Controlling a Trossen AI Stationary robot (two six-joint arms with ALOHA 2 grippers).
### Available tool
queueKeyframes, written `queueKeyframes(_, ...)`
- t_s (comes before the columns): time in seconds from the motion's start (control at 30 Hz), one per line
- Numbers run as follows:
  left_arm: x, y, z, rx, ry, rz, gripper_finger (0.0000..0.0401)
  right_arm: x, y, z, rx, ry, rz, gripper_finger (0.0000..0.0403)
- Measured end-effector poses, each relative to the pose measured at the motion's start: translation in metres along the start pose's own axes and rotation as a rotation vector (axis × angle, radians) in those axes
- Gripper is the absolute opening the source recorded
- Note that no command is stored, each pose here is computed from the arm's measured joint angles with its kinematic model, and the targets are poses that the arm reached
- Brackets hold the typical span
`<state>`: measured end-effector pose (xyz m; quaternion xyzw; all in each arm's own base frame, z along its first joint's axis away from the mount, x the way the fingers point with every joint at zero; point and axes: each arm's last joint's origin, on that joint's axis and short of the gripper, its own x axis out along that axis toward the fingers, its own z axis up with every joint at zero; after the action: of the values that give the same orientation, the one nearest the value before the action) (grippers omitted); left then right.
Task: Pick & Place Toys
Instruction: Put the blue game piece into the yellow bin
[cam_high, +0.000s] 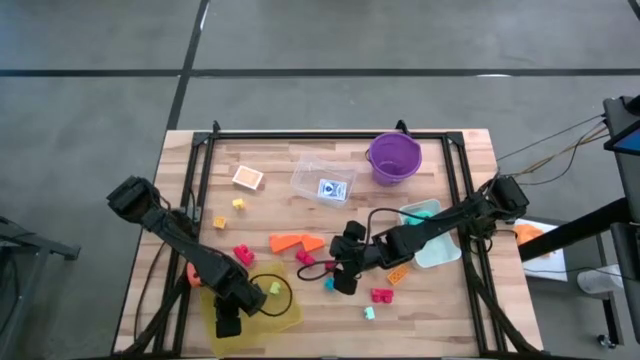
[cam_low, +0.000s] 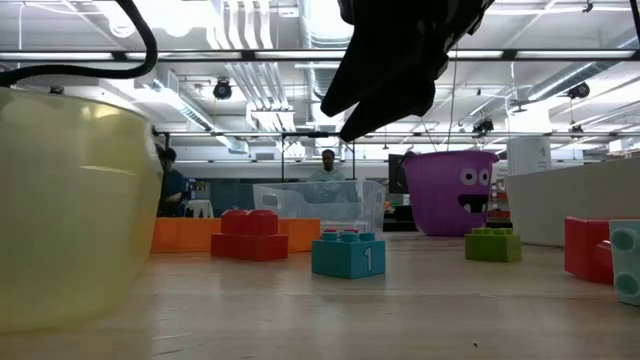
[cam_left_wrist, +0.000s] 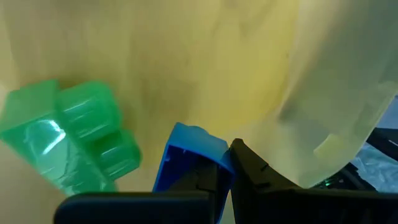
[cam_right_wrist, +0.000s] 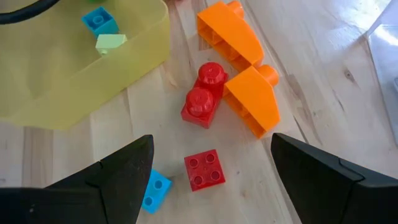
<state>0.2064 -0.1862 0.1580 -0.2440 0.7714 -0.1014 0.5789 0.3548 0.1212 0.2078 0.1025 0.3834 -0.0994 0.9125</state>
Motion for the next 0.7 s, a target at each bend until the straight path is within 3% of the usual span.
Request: queueKeyframes(0.7, -0.0003, 0.0011, -0.0011, 0.138, -0.023, 0.041, 0.0008, 0.0001, 0.0001, -0.0001, 0.000, 0.000, 0.000, 0.0320)
